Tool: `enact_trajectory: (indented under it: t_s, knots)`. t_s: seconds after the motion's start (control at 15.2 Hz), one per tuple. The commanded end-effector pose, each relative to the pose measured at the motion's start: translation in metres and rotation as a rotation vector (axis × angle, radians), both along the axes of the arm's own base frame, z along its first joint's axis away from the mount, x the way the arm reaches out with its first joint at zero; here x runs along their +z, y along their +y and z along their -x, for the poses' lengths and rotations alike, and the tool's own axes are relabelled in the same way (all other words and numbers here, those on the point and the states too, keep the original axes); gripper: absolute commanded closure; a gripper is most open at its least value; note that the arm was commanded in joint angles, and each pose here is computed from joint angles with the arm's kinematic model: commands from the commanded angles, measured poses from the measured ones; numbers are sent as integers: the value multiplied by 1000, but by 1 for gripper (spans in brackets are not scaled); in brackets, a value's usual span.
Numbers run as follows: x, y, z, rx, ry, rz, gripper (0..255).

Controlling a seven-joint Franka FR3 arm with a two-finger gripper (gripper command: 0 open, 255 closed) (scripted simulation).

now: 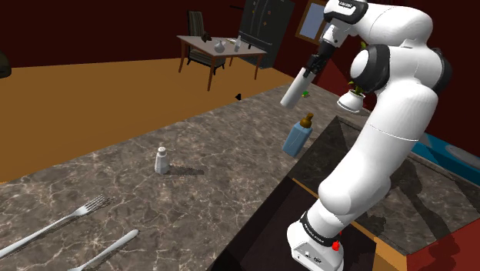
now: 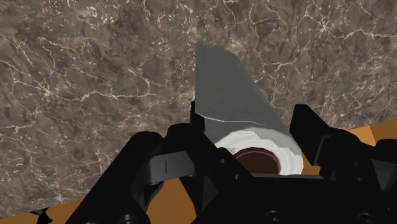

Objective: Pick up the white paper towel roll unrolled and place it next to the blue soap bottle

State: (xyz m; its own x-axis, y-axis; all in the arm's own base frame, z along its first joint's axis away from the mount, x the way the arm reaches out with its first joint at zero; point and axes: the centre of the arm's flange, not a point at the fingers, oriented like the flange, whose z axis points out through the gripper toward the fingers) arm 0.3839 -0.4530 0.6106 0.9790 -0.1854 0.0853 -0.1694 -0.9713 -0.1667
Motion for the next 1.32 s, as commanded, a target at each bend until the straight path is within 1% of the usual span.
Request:
enact_trajectory:
  t_s: [0.0,1.25]
  knots:
    - [-12,1,1,0,0,1,255]
    - [-112,1,1,0,0,1,255]
